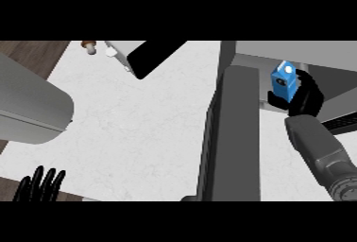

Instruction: Pick up the milk, place it into the microwave and close the microwave

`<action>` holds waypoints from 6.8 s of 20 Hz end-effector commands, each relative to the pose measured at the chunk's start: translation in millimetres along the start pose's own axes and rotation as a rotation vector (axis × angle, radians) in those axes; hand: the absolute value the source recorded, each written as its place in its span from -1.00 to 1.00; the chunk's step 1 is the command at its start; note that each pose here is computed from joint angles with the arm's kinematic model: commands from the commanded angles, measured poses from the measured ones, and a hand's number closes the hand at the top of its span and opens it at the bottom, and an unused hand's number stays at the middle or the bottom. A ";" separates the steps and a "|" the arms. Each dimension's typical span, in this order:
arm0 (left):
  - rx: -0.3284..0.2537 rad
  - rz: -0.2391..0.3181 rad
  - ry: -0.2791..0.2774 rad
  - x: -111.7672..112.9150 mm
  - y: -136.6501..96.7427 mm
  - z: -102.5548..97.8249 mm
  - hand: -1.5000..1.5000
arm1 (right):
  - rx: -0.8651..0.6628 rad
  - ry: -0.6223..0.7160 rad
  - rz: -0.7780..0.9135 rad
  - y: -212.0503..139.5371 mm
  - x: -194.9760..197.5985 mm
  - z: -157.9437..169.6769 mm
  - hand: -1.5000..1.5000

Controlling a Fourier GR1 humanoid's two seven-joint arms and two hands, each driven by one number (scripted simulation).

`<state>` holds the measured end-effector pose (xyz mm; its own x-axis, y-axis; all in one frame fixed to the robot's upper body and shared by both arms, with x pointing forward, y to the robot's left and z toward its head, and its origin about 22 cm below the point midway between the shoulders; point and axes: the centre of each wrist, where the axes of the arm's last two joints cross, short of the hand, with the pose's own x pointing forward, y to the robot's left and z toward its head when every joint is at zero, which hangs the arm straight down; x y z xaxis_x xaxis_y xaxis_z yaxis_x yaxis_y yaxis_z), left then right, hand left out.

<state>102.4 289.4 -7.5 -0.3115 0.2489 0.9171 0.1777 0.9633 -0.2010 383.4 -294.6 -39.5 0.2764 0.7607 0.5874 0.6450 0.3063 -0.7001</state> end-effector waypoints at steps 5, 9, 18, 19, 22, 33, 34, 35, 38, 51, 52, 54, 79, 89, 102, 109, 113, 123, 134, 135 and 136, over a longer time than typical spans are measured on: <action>-0.009 0.004 0.028 -3.2 1.5 -1.1 -1.00 | 0.185 -0.284 -0.052 18.7 50.1 9.5 -1.00; 0.004 -0.015 0.011 -12.4 -4.6 -8.2 -1.00 | 0.258 -0.326 -0.108 25.9 70.8 16.5 -1.00; -0.004 -0.027 -0.015 -5.5 3.5 -8.4 -1.00 | 0.375 -0.313 -0.269 31.4 95.2 21.4 -1.00; -0.003 -0.016 0.001 -10.5 1.0 -3.6 -1.00 | 0.380 -0.305 -0.319 32.9 99.1 24.2 -1.00; 0.002 -0.019 -0.012 -10.5 2.1 -10.3 -1.00 | 0.391 -0.298 -0.426 36.6 104.7 32.8 -1.00; 0.010 -0.023 -0.008 0.4 4.7 0.8 -1.00 | 0.497 -0.204 -0.738 38.8 50.1 59.8 -1.00; -0.002 -0.012 0.011 2.7 -6.3 4.0 -1.00 | 0.520 -0.192 -0.758 42.6 58.9 65.6 -1.00; 0.026 -0.038 0.005 7.8 9.0 13.0 -1.00 | 0.526 -0.180 -0.775 47.5 43.6 91.7 -1.00; 0.028 -0.024 0.002 7.8 6.4 5.9 -1.00 | 0.551 -0.179 -0.795 45.9 22.2 104.0 -1.00; 0.004 -0.026 0.073 -2.4 -19.7 35.2 -1.00 | 0.643 -0.185 -0.993 39.3 -20.9 142.0 -1.00; 0.017 -0.051 0.080 2.0 -33.6 16.0 -1.00 | 0.648 -0.171 -0.984 35.7 -34.2 149.7 -1.00; -0.022 -0.058 0.103 -5.4 -23.6 5.6 -1.00 | 0.687 -0.174 -0.964 33.7 -36.3 146.3 -1.00; -0.426 -0.084 0.247 -77.8 -86.2 -54.4 1.00 | 0.470 -0.058 -0.951 -102.7 -193.2 151.5 -1.00; -0.502 -0.274 0.264 -100.4 -116.0 -116.3 1.00 | 0.429 -0.059 -0.980 -137.5 -225.5 152.6 -1.00; -0.896 -0.341 0.509 -158.3 -183.3 -111.9 1.00 | 0.479 -0.116 -1.030 -153.6 -224.2 114.5 -1.00; -0.869 -0.275 0.380 -166.7 -203.4 -89.2 1.00 | 0.549 -0.204 -1.085 -146.3 -203.9 104.5 -1.00; -0.826 -0.257 0.345 -149.4 -223.8 -118.6 1.00 | 0.551 -0.247 -1.095 -148.4 -186.5 78.8 -1.00; -0.704 -0.305 0.296 -138.1 -241.2 -149.1 1.00 | 0.626 -0.307 -1.130 -134.5 -150.2 70.0 -1.00; -0.582 -0.332 0.152 -112.9 -256.0 -210.5 1.00 | 0.728 -0.394 -1.146 -137.9 -118.5 42.9 -1.00; -0.565 -0.339 0.156 -114.6 -254.4 -211.4 1.00 | 0.725 -0.416 -1.141 -138.8 -110.7 34.8 -1.00; -0.565 -0.339 0.144 -110.3 -257.3 -218.6 1.00 | 0.731 -0.418 -1.134 -141.2 -113.2 34.1 -1.00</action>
<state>284.7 7.6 -5.6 -0.2755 -0.1617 0.9476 0.5760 0.7614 0.2974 229.5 -404.6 -30.8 -0.4129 0.0146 0.9107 -0.1063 0.9923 -0.0641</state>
